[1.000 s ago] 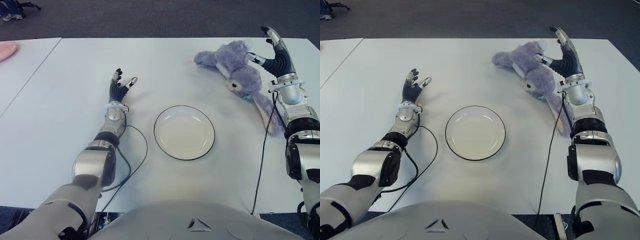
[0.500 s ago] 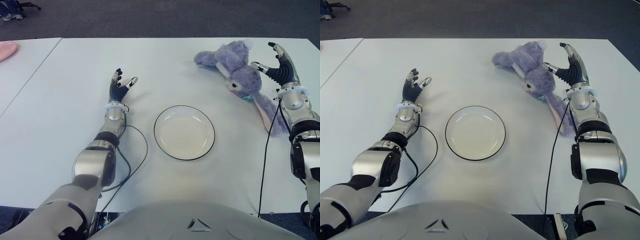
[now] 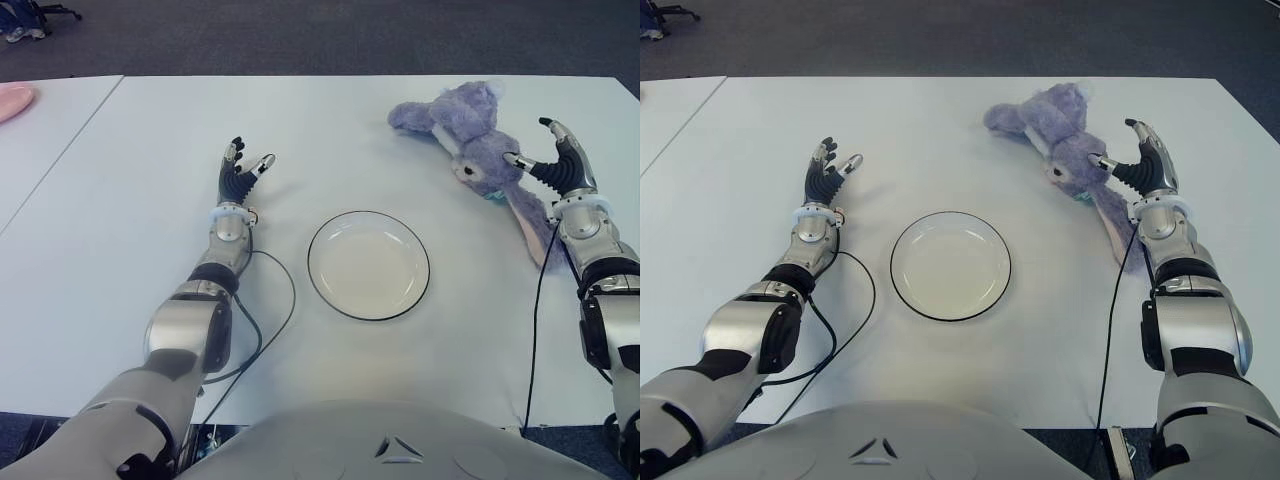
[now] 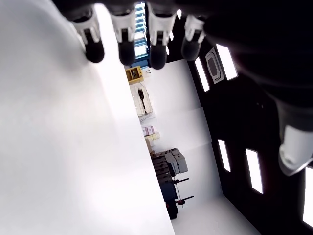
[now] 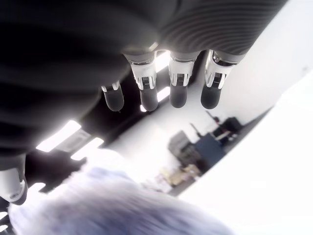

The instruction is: Put the doll into the plate.

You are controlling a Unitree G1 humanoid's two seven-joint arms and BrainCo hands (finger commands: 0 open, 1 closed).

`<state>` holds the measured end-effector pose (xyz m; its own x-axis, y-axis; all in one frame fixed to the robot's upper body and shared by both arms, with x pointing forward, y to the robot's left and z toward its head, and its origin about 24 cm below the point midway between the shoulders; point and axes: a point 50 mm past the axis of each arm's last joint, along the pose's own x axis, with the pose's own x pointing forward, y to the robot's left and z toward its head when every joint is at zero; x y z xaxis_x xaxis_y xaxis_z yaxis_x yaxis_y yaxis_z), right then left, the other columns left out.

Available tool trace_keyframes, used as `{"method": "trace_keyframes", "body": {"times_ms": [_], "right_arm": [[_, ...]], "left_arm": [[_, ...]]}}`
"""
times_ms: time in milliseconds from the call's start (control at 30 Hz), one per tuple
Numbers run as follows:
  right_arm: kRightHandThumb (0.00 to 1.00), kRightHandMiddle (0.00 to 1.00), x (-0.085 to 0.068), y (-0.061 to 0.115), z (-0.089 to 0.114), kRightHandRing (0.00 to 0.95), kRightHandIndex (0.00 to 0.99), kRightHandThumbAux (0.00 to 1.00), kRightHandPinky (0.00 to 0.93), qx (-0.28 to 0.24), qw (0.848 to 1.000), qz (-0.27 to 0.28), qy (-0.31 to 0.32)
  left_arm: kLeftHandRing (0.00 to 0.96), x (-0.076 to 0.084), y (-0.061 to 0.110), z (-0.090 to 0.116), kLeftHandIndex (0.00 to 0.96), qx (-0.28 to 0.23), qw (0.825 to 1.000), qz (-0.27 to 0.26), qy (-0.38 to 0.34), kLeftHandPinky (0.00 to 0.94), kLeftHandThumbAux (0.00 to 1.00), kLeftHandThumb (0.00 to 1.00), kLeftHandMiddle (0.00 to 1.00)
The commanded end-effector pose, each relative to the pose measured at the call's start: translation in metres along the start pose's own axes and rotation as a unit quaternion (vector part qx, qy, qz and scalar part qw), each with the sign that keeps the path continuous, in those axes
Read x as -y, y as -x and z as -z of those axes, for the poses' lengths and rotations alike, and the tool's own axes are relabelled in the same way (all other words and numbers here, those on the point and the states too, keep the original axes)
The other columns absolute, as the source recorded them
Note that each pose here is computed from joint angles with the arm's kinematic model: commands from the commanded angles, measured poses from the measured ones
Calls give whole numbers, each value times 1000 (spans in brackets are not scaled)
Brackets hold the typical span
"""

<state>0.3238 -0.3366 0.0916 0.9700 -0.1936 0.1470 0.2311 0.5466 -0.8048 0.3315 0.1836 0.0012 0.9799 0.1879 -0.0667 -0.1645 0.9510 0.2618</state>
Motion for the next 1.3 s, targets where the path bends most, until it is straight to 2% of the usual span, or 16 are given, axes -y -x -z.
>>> {"method": "trace_keyframes", "body": {"times_ms": [33, 233, 500, 767, 1100, 1300], "right_arm": [[129, 0, -12, 11, 13, 0, 83, 500, 0, -30, 999, -21, 9], [158, 0, -15, 12, 15, 0, 94, 510, 0, -38, 999, -25, 4], [247, 0, -16, 9, 11, 0, 104, 534, 13, -36, 999, -23, 8], [235, 0, -8, 3, 4, 0, 102, 521, 16, -19, 1000, -12, 19], [228, 0, 4, -2, -7, 0, 86, 517, 13, 35, 999, 8, 32], [173, 0, 9, -2, -17, 0, 85, 485, 1, 83, 996, 21, 41]], "left_arm": [[80, 10, 69, 94, 75, -204, 978, 42, -29, 30, 507, 0, 109], [82, 9, 69, 94, 84, -201, 978, 42, -28, 29, 502, 0, 113], [85, 9, 69, 94, 81, -201, 978, 44, -29, 11, 499, 0, 119], [84, 9, 69, 94, 70, -201, 978, 45, -28, 7, 501, 0, 117], [83, 9, 69, 94, 70, -202, 978, 44, -31, 21, 508, 0, 114], [82, 10, 69, 95, 66, -205, 977, 44, -32, 25, 501, 0, 108]]}}
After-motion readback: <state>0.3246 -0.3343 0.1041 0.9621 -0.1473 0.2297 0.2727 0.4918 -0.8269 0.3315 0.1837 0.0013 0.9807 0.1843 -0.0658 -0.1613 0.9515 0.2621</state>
